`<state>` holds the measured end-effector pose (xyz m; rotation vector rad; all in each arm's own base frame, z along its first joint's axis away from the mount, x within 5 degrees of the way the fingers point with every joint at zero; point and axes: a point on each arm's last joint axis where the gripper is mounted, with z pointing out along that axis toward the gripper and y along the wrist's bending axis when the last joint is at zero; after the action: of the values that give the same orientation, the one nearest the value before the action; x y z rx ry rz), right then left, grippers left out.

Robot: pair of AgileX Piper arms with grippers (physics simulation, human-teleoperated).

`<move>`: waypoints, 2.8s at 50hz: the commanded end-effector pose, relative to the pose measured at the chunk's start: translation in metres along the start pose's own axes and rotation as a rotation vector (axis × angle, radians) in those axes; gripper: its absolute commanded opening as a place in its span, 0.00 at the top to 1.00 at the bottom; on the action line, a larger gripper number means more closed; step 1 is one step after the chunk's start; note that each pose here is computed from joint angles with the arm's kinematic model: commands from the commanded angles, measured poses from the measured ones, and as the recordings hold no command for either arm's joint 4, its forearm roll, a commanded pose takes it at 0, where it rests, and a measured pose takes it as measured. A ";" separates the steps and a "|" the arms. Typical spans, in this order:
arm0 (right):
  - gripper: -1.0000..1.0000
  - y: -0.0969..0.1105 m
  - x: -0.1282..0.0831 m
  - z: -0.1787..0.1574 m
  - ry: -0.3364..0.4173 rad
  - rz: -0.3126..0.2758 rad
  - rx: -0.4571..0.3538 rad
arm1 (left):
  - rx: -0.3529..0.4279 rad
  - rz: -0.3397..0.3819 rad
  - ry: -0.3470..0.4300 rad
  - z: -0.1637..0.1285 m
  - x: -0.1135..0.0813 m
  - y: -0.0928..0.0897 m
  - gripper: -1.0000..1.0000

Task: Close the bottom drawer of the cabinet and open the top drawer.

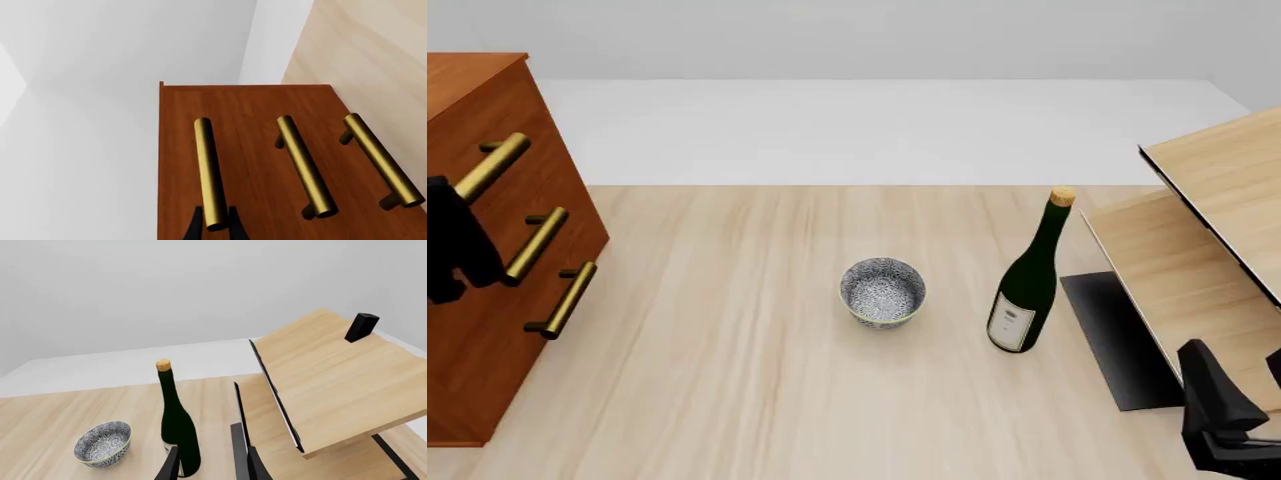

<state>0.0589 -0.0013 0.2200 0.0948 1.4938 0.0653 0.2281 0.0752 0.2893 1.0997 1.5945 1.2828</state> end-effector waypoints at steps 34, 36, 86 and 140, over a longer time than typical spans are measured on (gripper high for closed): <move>0.00 0.000 0.000 0.001 0.005 0.015 0.003 | -0.043 0.011 -0.105 0.010 -0.030 0.005 1.00; 0.00 0.000 0.000 0.002 0.006 0.017 0.004 | -0.043 0.015 -0.112 0.010 -0.032 0.005 1.00; 0.00 0.000 0.001 0.004 0.013 0.037 0.007 | -0.049 0.046 -0.224 0.010 -0.062 0.006 1.00; 0.00 -0.001 0.001 0.005 0.014 0.042 0.010 | -0.030 0.038 -0.238 0.013 -0.066 0.002 0.00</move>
<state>0.0636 -0.0019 0.2191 0.1315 1.5067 0.0928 0.2483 0.0164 0.2902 1.2768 1.3697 1.1604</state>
